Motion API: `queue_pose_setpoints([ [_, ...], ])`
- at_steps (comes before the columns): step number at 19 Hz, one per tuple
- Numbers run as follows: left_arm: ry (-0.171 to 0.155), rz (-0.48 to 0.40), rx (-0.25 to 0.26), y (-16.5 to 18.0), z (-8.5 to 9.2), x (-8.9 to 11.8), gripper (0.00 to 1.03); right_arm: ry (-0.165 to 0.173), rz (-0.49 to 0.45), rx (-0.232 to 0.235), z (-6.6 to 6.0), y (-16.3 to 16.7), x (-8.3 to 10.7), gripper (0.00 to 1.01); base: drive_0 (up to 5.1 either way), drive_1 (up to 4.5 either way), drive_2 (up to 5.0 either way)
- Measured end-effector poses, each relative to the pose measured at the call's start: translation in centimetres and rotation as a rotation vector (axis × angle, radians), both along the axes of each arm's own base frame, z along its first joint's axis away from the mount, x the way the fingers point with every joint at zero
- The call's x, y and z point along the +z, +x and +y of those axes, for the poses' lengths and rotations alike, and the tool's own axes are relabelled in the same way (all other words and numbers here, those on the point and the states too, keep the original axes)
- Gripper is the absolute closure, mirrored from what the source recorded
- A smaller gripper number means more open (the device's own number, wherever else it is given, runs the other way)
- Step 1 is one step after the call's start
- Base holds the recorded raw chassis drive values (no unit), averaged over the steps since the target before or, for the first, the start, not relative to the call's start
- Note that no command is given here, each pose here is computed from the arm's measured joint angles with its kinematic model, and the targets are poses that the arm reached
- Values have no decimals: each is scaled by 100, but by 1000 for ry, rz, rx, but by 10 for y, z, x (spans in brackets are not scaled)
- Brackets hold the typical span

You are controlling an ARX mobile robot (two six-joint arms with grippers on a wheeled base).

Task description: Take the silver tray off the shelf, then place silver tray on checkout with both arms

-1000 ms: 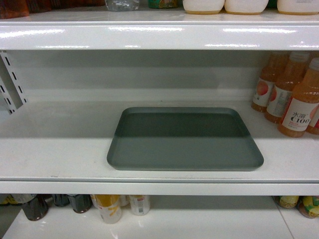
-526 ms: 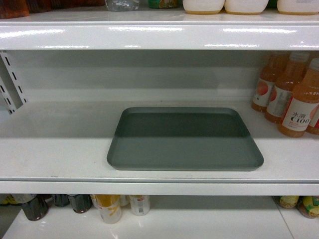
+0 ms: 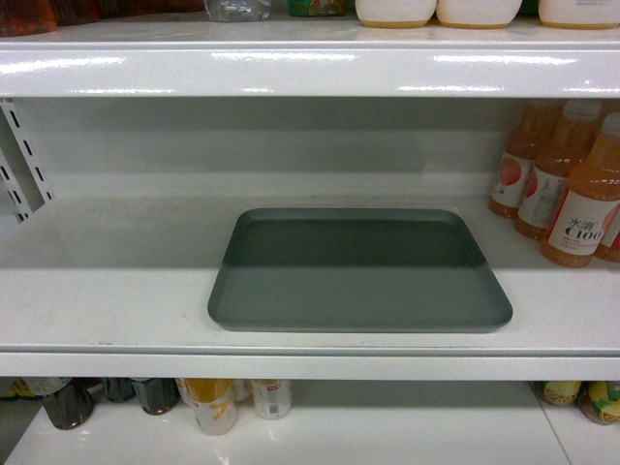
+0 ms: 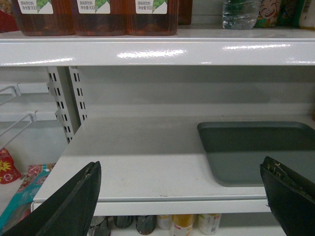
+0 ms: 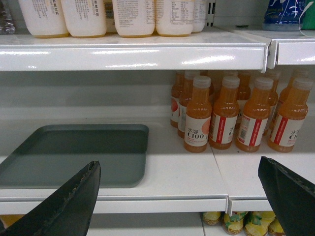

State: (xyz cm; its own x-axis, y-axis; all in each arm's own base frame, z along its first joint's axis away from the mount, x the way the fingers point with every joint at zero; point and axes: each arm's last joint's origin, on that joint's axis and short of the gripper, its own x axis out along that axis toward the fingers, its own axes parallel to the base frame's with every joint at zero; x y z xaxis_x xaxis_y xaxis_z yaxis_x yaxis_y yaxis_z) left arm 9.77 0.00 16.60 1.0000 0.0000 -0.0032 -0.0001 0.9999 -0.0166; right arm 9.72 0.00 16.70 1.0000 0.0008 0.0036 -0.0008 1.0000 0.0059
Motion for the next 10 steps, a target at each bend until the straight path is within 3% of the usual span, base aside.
queue_pose_setpoints([
  [6,0,0,0,0,0,0,5,0,0,0,0,0,0,3,0,0,0],
  [7,0,77,28,0,0,-2,5,-3,133,18,1,0,-3,3,0,0,0],
  [8,22,306,88,2,-4,0,5,6,290,41,2,6,-5,3,0,0,0],
  [9,50,410,90,11,-9,2,5,25,343,62,4,13,-8,3,0,0,0],
  [10,68,461,71,22,-15,0,5,41,378,78,4,21,-11,3,0,0,0],
])
